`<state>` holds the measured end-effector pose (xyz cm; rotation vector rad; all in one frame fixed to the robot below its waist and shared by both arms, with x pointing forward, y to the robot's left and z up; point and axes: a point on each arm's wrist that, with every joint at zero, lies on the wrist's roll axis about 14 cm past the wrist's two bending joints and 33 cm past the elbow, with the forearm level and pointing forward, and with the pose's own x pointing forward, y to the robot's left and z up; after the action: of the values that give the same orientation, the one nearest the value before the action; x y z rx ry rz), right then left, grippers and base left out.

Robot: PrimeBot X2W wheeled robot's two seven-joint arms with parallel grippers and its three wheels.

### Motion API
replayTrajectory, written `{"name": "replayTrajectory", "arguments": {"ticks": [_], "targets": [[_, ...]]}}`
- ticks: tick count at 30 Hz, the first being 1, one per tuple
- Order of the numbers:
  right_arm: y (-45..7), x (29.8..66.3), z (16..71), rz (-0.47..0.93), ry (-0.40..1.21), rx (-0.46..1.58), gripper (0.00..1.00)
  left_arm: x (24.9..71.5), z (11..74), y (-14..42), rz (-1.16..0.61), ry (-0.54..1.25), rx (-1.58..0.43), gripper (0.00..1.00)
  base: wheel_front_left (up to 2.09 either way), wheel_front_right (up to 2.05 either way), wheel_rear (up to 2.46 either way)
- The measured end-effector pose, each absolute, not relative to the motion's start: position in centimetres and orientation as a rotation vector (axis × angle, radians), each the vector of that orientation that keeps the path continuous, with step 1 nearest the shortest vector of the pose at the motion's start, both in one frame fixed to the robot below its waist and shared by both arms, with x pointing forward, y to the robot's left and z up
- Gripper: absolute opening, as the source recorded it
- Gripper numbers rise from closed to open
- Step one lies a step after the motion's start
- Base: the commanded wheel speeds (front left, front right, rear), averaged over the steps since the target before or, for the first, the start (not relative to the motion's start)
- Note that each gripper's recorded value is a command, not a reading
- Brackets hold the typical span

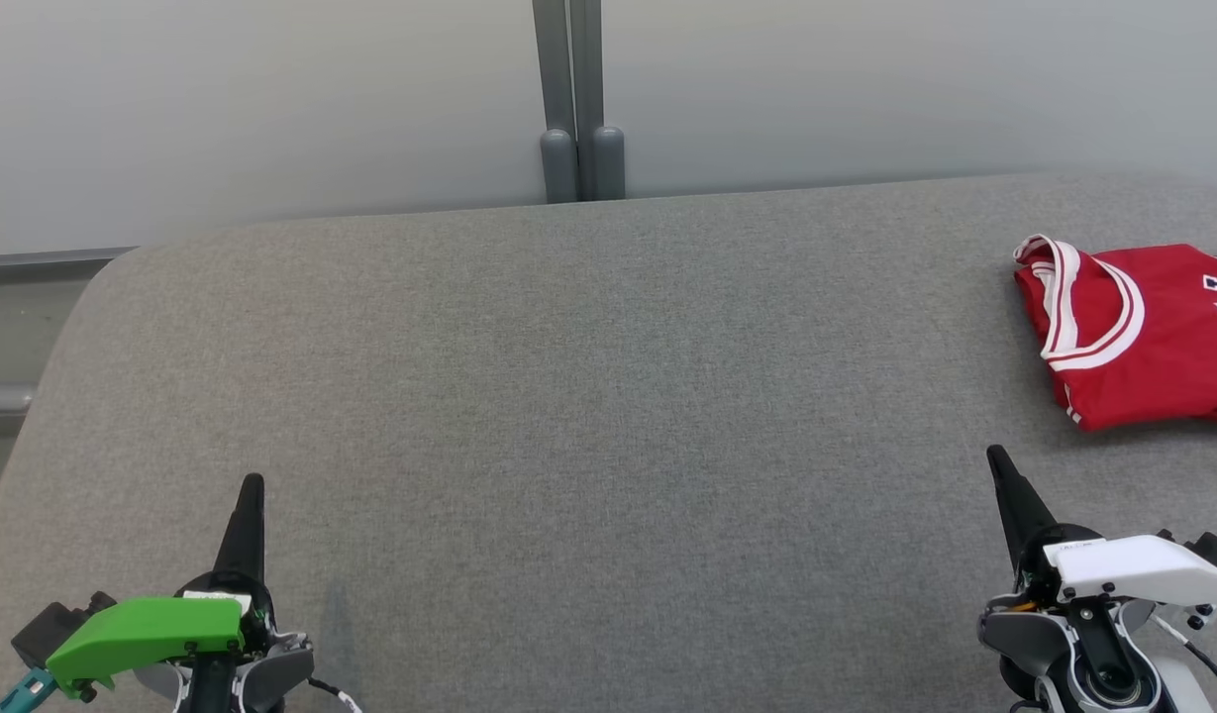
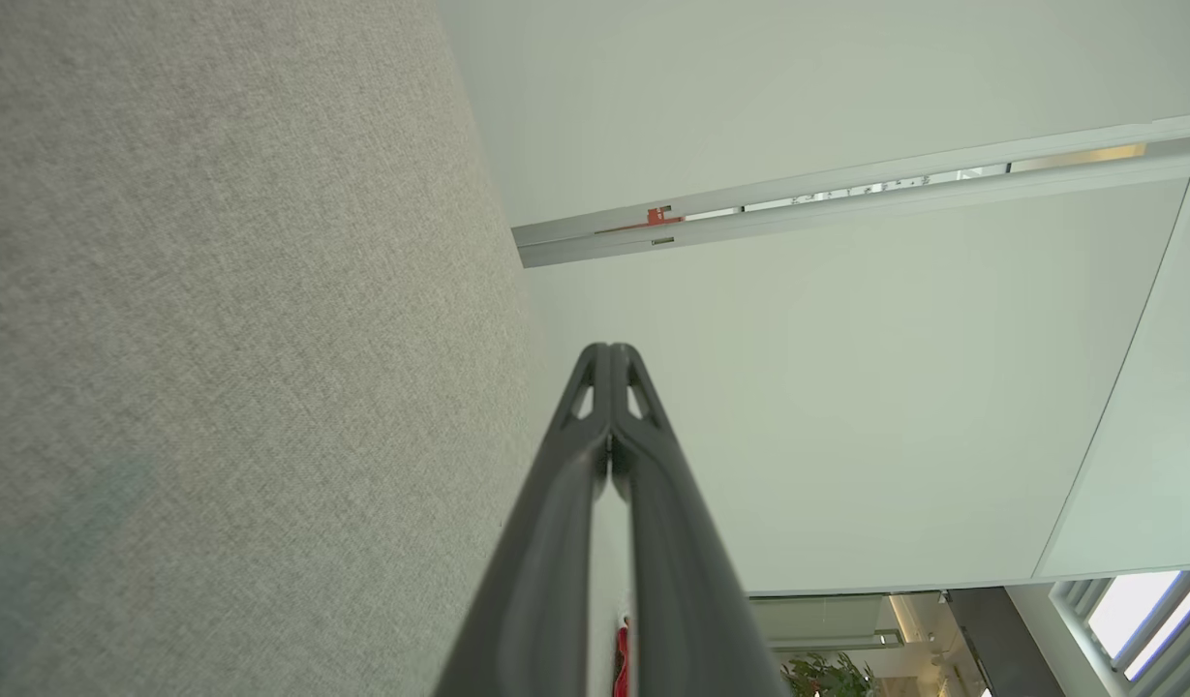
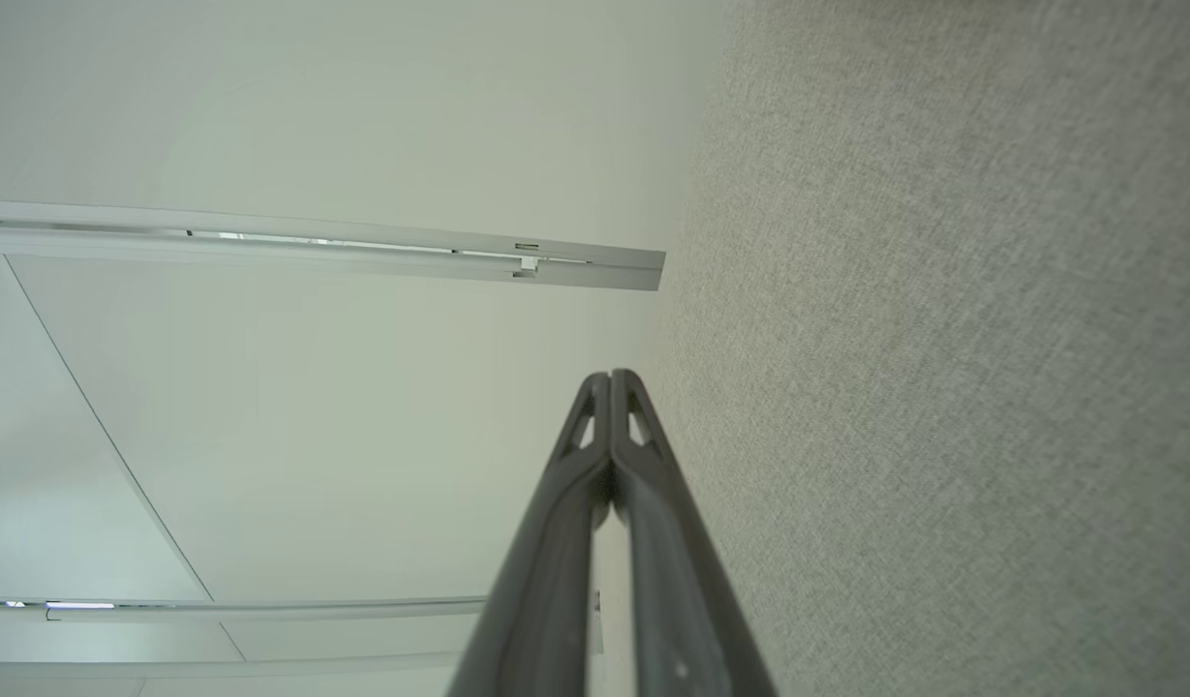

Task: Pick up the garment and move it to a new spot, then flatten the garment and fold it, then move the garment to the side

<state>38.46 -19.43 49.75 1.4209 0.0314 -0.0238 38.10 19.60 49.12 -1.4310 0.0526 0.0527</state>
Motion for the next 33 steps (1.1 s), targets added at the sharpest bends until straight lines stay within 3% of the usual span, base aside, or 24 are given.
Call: {"name": "replayTrajectory", "arguments": {"ticks": [33], "targets": [[-20.0, 38.8, 50.4, -0.008, 0.007, 1.574, 0.00, 38.8, 50.4, 19.9, 0.009, 0.009, -1.577, 0.00, 0.00, 0.00, 0.00]]}}
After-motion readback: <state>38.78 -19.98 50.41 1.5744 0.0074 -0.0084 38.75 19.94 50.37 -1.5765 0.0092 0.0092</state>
